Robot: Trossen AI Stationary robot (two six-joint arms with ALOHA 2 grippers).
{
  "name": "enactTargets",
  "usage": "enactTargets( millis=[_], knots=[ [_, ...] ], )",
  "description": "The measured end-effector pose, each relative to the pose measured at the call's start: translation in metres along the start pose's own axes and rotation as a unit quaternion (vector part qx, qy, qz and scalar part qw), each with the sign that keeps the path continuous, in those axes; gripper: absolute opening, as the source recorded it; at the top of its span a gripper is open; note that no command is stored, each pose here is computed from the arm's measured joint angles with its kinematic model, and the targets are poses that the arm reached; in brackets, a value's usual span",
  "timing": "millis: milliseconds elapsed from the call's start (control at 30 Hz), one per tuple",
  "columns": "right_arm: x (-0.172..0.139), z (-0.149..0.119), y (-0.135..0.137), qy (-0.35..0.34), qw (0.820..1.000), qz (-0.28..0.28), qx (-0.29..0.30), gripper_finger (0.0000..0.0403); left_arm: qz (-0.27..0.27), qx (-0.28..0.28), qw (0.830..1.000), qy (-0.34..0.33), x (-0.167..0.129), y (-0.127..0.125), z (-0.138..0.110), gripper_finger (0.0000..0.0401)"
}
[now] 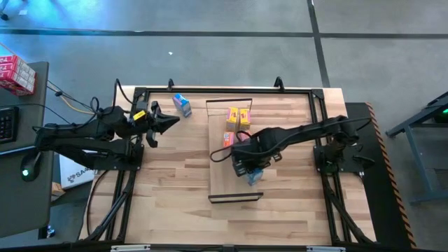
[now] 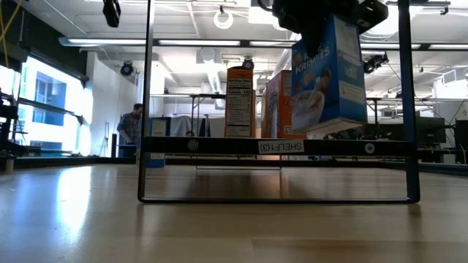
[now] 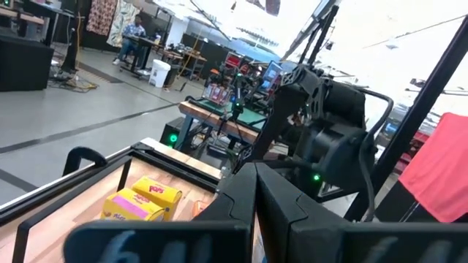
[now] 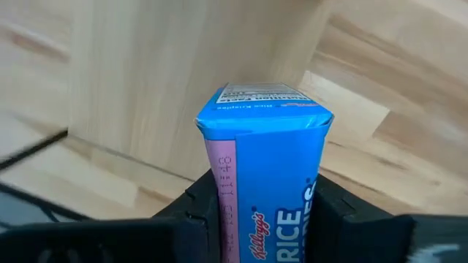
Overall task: Stack cereal on shelf
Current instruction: Stack the right blue cereal box on the shelf
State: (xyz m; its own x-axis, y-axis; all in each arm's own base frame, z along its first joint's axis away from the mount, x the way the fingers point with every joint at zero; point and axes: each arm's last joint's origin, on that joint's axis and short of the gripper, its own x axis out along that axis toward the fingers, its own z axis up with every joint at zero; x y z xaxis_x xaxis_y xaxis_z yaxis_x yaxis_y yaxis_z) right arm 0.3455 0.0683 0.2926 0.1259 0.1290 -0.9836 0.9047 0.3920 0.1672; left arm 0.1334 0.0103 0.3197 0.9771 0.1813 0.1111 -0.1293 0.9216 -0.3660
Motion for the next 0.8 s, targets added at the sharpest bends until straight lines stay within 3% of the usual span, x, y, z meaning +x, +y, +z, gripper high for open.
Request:
enactTargets(
  millis=[233,600,800],
  knots=[
    [0.000,-0.001,0.000,-0.082,0.984,-0.006,0.159,0.0108,0.001,0.000,1.000,0.000,0.000,0.000,0.000,0.0000],
    [0.009,-0.018,0.004,-0.109,0.974,-0.017,0.197,0.0113,0.001,-0.001,1.000,0.001,0.000,0.000,0.000,0.0000],
    [0.011,-0.018,0.005,-0.104,0.976,-0.020,0.192,0.0170,0.001,-0.001,1.000,0.001,0.000,0.000,0.000,0.0000]
  ],
)
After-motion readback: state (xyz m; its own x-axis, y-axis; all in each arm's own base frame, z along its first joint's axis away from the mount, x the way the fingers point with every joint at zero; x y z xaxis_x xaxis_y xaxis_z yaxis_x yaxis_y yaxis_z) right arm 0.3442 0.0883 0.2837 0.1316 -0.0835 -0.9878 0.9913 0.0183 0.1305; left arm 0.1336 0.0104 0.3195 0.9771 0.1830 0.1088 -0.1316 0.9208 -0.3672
